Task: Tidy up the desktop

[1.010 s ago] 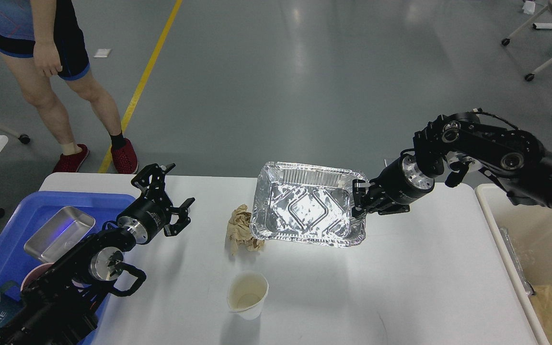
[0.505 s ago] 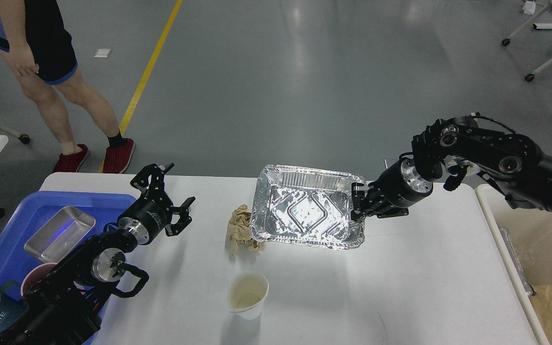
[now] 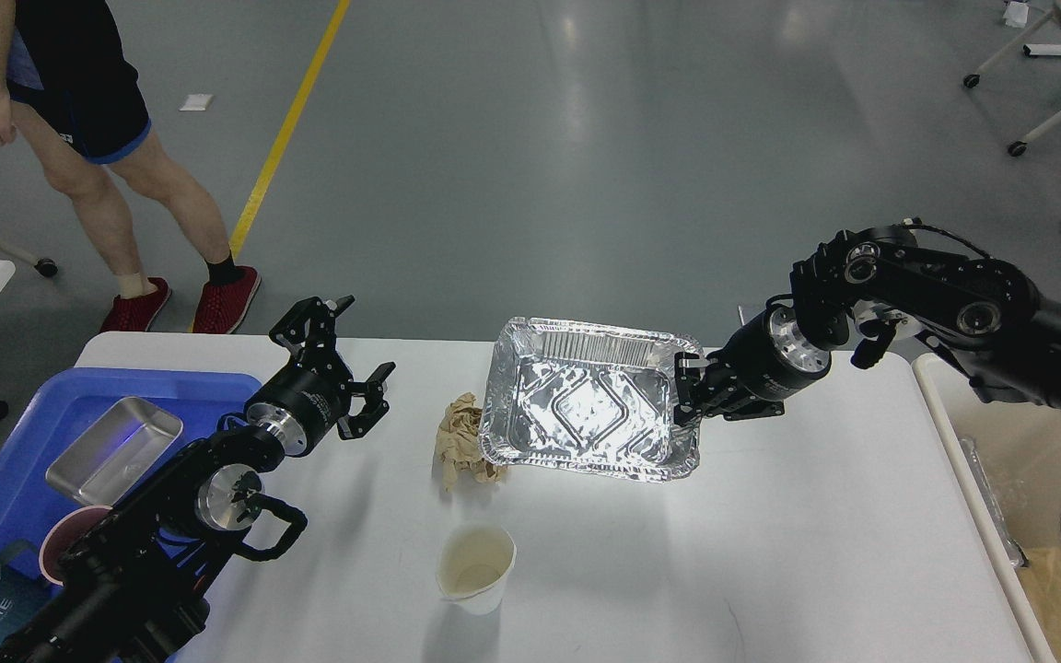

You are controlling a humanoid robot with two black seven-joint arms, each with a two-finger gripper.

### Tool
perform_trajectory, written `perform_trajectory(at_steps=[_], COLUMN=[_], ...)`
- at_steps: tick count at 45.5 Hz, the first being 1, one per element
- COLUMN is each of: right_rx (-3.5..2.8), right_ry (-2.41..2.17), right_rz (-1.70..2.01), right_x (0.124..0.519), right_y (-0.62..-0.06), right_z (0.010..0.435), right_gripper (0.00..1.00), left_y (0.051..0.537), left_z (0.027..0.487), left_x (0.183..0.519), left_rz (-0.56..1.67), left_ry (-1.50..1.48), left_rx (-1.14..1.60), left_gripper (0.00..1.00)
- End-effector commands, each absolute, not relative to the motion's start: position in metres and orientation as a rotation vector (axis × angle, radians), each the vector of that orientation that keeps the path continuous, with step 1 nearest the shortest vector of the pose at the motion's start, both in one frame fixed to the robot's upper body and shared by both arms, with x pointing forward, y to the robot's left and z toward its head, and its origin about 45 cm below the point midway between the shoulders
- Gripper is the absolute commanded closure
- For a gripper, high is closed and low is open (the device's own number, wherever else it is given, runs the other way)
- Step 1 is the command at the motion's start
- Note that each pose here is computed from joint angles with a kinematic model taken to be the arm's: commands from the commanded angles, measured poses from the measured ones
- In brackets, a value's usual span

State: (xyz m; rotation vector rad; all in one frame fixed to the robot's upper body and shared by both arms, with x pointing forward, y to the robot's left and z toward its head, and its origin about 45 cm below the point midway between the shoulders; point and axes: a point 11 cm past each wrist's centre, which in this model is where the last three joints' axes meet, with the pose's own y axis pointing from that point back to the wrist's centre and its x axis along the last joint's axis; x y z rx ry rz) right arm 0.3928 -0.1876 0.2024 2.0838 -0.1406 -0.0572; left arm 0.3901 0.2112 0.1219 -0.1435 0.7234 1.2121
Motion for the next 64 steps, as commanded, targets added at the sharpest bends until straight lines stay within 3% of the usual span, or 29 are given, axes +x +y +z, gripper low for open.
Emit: perform_trajectory(at_steps=[1,13,32,50,64], right_rx=[2.083,2.080,2.077,2.076,2.078], right_ry=[-0.139,-0.141,-0.142,-0.151,-0.142], right_rz=[-0.064,-0.075,-0.083,-0.087,-0.097], right_x=[0.391,0.390,0.388,0.389,0.386], right_y=[-0.188,-0.192,-0.195,-0.198,-0.198], right_z=[0.200,0.197,0.195,0.195,0.191], right_gripper=[1.00,1.00,1.00,1.00,1.00], left_y=[0.213,0.267,0.331,0.370,0.399], left_z=[0.127,0.147,0.171,0.232,0.248], left_x=[0.385,0.369,0.285,0.281,0.269], left_rz=[1.197,1.160,0.891,0.875,0.854], left_ry=[0.709,0.562,0.440,0.306,0.284], left_rx=[-0.133,0.076,0.546,0.684,0.832], left_gripper=[0.03,0.03,0.03,0.03,0.03])
